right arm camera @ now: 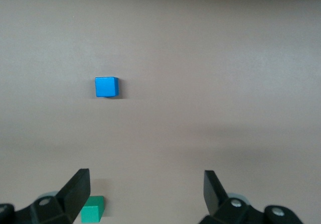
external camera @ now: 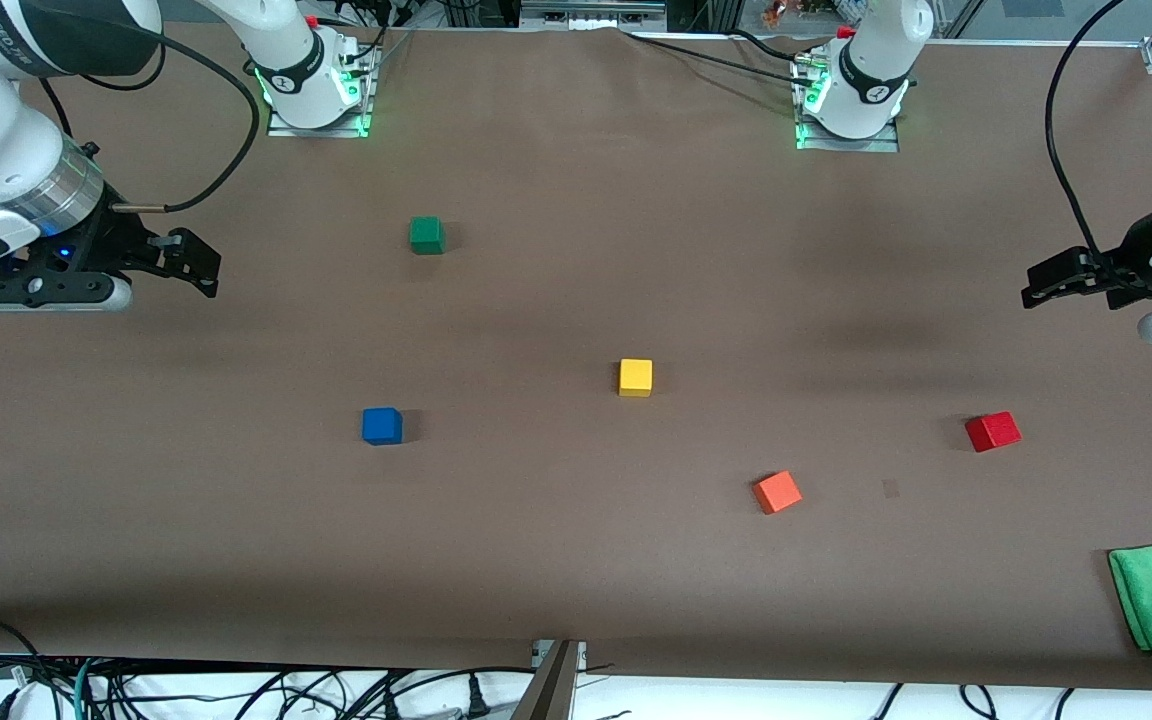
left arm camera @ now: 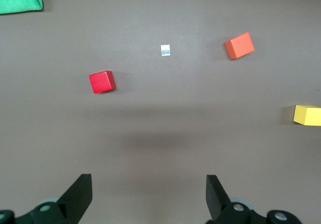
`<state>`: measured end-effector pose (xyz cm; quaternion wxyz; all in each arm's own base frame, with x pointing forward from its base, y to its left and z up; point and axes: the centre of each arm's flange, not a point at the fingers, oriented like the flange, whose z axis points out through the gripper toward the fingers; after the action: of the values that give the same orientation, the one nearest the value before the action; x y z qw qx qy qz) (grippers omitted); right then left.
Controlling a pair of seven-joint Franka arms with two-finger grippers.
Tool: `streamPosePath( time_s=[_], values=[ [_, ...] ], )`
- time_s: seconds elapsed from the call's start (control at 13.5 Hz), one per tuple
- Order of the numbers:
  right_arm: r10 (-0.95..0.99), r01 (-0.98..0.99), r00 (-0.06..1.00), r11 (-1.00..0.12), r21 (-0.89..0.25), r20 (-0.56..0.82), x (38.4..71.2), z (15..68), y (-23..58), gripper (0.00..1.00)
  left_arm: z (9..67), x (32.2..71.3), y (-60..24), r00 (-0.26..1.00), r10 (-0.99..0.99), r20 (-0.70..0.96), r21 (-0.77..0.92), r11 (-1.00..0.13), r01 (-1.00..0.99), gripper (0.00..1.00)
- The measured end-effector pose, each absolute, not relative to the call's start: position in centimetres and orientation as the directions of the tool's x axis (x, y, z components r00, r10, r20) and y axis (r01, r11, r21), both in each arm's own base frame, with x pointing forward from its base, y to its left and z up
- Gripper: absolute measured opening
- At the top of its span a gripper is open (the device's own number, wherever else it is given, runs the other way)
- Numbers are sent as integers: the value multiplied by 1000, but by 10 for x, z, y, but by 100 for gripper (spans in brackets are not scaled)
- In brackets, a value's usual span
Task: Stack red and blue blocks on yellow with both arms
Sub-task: 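Reach the left gripper to the red cube and grasp it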
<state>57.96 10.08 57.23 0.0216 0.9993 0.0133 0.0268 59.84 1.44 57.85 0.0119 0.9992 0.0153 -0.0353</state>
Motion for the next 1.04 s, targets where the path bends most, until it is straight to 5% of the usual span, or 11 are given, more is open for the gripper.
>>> streamPosePath(
  time_s=[0.52, 1.04],
  values=[
    [37, 35, 998, -998, 44, 54, 579, 573, 106, 100, 530, 616, 61, 982, 103, -160, 23, -994, 108, 100],
    [37, 34, 998, -998, 43, 56, 580, 572, 106, 100, 296, 678, 146, 959, 213, -188, 29, -975, 222, 100]
  ],
)
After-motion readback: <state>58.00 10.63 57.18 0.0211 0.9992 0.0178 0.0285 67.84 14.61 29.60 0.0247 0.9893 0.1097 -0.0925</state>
